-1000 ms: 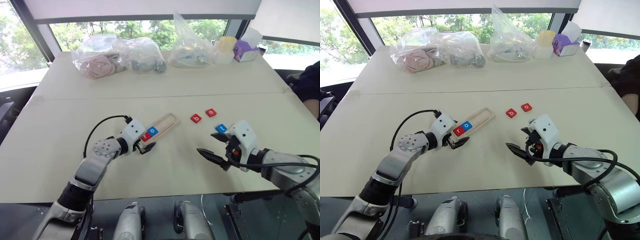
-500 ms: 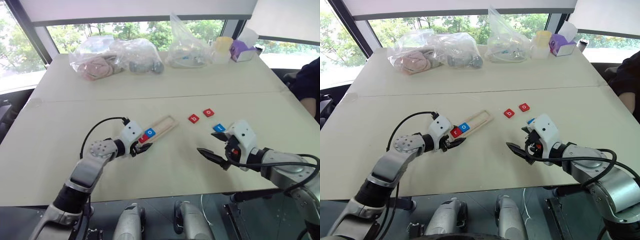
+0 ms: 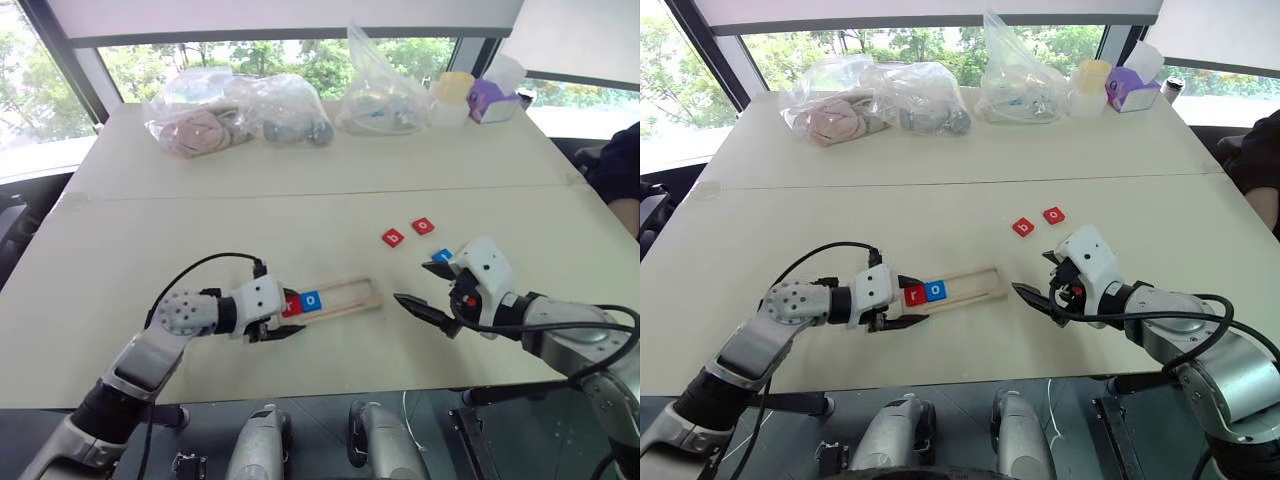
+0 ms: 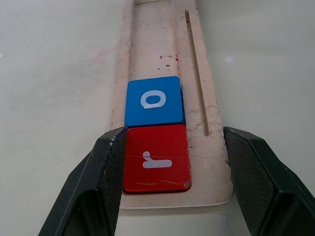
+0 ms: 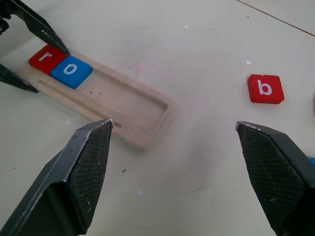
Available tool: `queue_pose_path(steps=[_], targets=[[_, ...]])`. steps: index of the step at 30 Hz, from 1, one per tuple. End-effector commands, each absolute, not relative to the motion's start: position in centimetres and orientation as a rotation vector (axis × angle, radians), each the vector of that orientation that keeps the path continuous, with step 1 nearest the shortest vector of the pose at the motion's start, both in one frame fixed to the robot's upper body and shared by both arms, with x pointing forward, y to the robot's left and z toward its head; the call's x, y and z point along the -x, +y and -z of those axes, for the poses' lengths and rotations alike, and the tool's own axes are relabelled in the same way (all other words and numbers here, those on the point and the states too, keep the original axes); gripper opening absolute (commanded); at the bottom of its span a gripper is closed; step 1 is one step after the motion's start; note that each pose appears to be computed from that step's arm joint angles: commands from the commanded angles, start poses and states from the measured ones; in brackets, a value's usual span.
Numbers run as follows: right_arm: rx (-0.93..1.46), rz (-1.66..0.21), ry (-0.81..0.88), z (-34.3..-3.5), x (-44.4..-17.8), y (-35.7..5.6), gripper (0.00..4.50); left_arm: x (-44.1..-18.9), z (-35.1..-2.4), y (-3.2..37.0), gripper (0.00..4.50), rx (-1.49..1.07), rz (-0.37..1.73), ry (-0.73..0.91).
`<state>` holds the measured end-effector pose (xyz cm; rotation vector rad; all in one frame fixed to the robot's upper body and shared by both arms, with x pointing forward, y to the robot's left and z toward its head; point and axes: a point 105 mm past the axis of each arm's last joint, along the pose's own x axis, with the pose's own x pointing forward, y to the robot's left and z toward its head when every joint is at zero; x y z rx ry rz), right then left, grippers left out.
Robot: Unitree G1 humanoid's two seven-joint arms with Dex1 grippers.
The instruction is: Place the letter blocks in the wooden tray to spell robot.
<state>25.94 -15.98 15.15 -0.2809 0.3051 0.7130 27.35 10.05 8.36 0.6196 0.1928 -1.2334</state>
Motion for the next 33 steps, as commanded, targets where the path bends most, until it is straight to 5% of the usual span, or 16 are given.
queue_pose_path(steps=[1, 20, 22, 25, 33], targets=[[0.311, -0.724, 0.261, -16.1, -25.9, -15.6, 4.12, -26.1, -8.0, 9.7, 2.46, -0.623, 1.329, 0.193], [0.315, -0.732, 0.256, -16.1, -26.1, -15.4, 4.12, -26.9, -6.9, 11.0, 2.46, -0.654, 1.322, 0.218], [0.315, -0.736, 0.256, -16.1, -26.1, -15.3, 4.12, -26.9, -6.9, 11.0, 3.48, -0.649, 1.321, 0.217], [0.318, -0.74, 0.258, -16.1, -26.2, -15.3, 4.12, -26.8, -6.9, 11.0, 4.4, -0.648, 1.319, 0.215], [0.316, -0.751, 0.25, -16.2, -26.3, -15.1, 4.12, -26.4, -8.1, 11.0, 4.4, -0.58, 1.324, 0.186]])
